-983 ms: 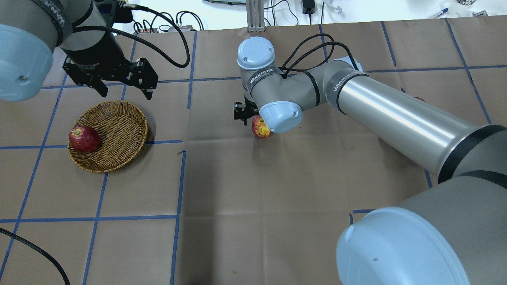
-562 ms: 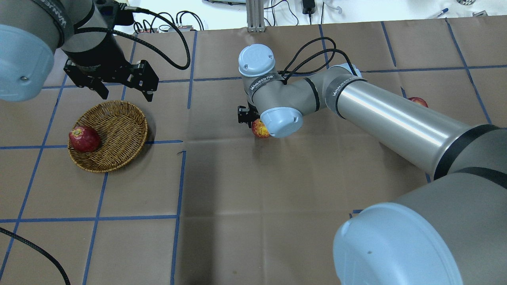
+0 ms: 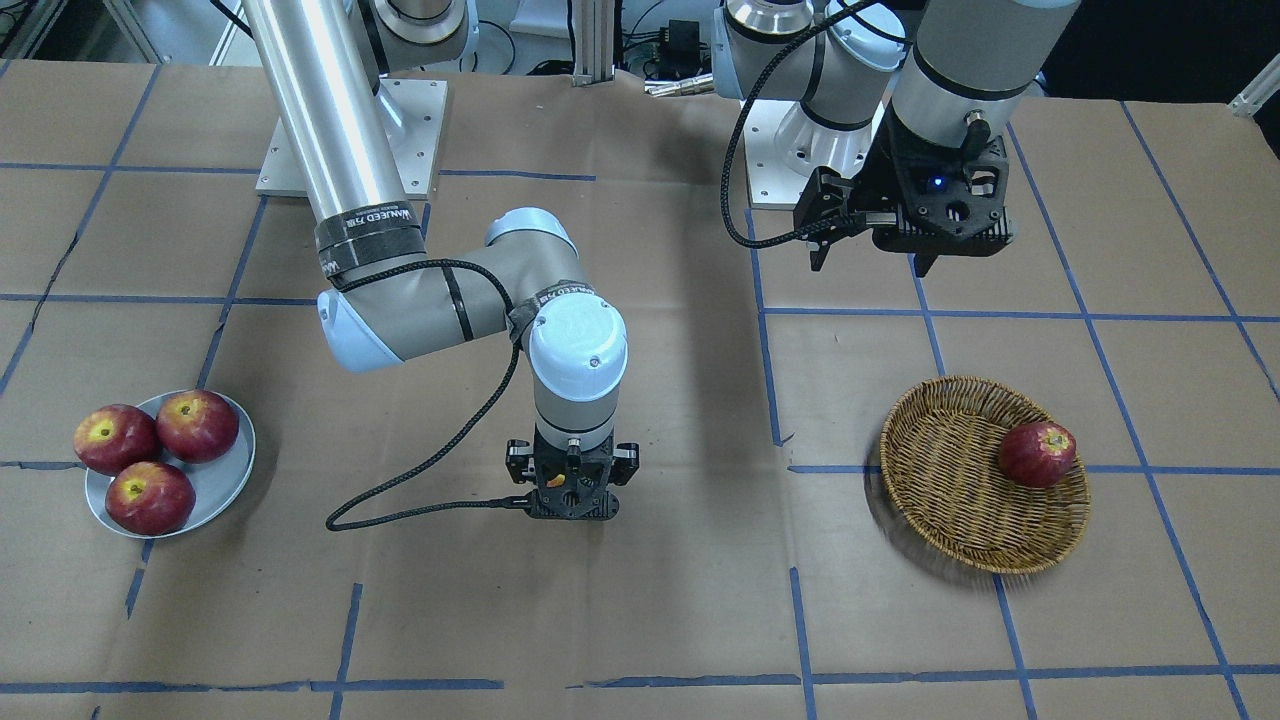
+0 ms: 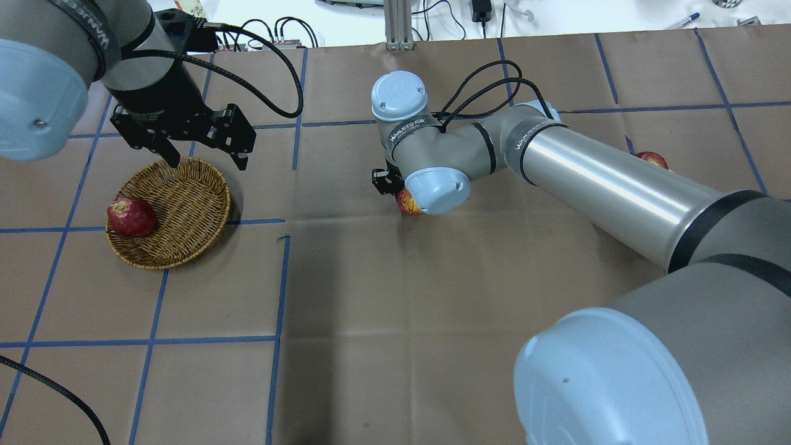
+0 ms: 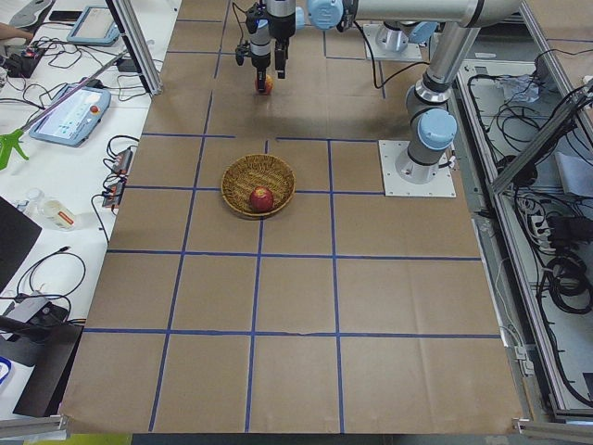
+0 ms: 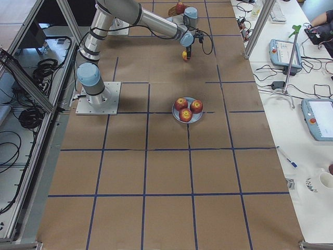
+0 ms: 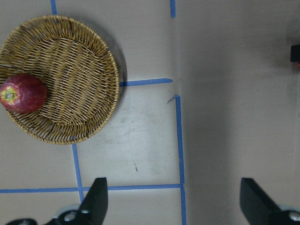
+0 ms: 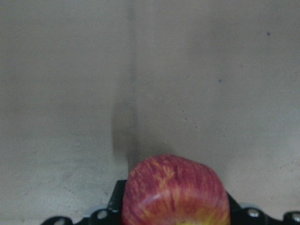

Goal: Transfer apple from basket to plate
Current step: 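Lift the apple with the right gripper and carry it over the white plate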

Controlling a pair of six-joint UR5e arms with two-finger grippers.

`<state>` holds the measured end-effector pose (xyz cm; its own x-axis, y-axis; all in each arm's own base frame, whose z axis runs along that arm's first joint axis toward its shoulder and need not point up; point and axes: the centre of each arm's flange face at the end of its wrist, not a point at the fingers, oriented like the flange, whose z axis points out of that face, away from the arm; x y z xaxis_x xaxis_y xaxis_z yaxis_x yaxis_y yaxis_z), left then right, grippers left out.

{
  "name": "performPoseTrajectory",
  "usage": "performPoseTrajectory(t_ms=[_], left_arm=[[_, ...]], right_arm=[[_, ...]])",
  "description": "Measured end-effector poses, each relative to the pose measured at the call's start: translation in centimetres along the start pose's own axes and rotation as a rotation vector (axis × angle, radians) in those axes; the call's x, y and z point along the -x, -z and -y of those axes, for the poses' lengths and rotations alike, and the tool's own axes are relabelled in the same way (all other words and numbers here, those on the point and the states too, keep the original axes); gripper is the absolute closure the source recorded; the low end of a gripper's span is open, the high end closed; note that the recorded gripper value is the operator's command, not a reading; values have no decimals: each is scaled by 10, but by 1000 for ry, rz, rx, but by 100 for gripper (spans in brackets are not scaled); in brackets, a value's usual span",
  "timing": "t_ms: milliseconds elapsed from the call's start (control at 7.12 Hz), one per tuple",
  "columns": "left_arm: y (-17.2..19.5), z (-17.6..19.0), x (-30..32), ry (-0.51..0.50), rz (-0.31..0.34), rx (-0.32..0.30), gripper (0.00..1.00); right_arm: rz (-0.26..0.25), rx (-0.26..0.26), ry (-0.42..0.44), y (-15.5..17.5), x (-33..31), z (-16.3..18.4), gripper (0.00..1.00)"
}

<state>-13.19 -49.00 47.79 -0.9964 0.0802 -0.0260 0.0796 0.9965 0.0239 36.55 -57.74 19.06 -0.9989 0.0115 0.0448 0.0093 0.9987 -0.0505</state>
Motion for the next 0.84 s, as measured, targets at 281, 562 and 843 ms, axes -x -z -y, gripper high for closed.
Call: performPoseTrajectory(t_ms=[281, 562, 843], left_arm=[[-1, -1, 0, -23, -5, 8, 1], [-3, -1, 0, -29, -5, 12, 1], [-4, -1, 0, -30, -6, 13, 1]], right_arm=[[11, -17, -4, 11, 0, 3, 62], [25, -52, -17, 61, -6, 14, 62], [15, -38, -21, 126, -34, 9, 62]])
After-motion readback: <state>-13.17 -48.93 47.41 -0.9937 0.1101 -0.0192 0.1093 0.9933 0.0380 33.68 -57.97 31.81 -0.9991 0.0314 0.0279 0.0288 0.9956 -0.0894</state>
